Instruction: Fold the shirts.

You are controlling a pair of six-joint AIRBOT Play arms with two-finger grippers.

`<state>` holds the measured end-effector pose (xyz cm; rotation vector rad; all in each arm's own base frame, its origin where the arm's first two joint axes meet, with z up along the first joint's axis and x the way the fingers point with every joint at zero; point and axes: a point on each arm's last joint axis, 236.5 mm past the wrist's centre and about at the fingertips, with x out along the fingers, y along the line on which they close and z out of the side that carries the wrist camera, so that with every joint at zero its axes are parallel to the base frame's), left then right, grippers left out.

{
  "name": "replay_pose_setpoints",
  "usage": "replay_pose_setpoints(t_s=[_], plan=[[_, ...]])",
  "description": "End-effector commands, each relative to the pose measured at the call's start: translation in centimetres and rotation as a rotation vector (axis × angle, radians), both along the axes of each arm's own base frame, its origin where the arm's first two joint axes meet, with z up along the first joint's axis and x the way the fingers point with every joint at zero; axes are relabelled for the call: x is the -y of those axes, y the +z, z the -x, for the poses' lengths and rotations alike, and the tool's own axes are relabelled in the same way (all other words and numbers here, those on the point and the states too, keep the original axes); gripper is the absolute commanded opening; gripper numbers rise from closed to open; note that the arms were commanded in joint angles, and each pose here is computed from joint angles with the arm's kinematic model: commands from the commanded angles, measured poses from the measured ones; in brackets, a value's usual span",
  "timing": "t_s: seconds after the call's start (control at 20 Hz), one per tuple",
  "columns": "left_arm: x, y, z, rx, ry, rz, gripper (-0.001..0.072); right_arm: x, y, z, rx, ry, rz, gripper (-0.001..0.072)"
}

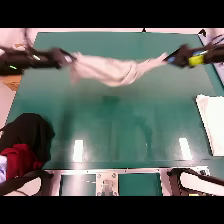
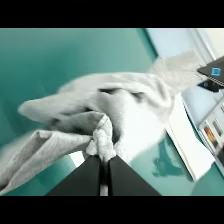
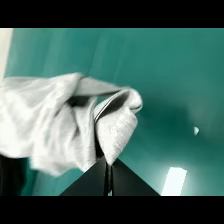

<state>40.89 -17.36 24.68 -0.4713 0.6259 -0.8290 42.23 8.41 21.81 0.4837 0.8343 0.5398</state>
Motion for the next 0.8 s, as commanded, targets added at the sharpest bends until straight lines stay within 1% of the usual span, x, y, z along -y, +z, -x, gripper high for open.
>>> replay_pose_setpoints(t_s=[0.0, 0.1, 0.2, 0.35, 0.45, 0.55, 0.65, 0.75], plan=[[-3.0, 10.3, 4.1, 0.234, 0.121, -0.065, 0.0021, 1.6, 10.4, 5.3, 0.269, -0.099, 0.051, 0.0017], [-3.2, 12.5, 5.9, 0.264, 0.143, -0.068, 0.0022, 1.0, 13.9, 8.4, 0.381, -0.114, 0.079, 0.0017], [-2.6, 11.2, 7.0, 0.215, 0.095, -0.091, 0.0022, 0.3, 15.4, 10.7, 0.434, -0.114, 0.097, 0.0018], [-1.6, 5.5, 7.9, 0.052, 0.012, -0.107, 0.0022, -0.1, 12.7, 11.9, 0.381, -0.111, 0.086, 0.0018], [-0.5, 0.3, 8.1, -0.071, -0.031, -0.103, 0.0022, 0.0, 7.4, 11.8, 0.255, -0.113, 0.055, 0.0017], [0.8, -5.6, 8.2, -0.16, -0.05, -0.103, 0.0022, -0.1, -0.1, 12.1, 0.089, -0.108, 0.022, 0.0017], [1.8, -11.7, 7.9, -0.223, -0.011, -0.112, 0.0023, -0.5, -8.5, 12.7, -0.08, -0.113, -0.013, 0.0018], [1.7, -17.2, 7.6, -0.276, 0.082, -0.128, 0.0023, -1.0, -16.2, 13.8, -0.216, -0.159, -0.039, 0.0017]])
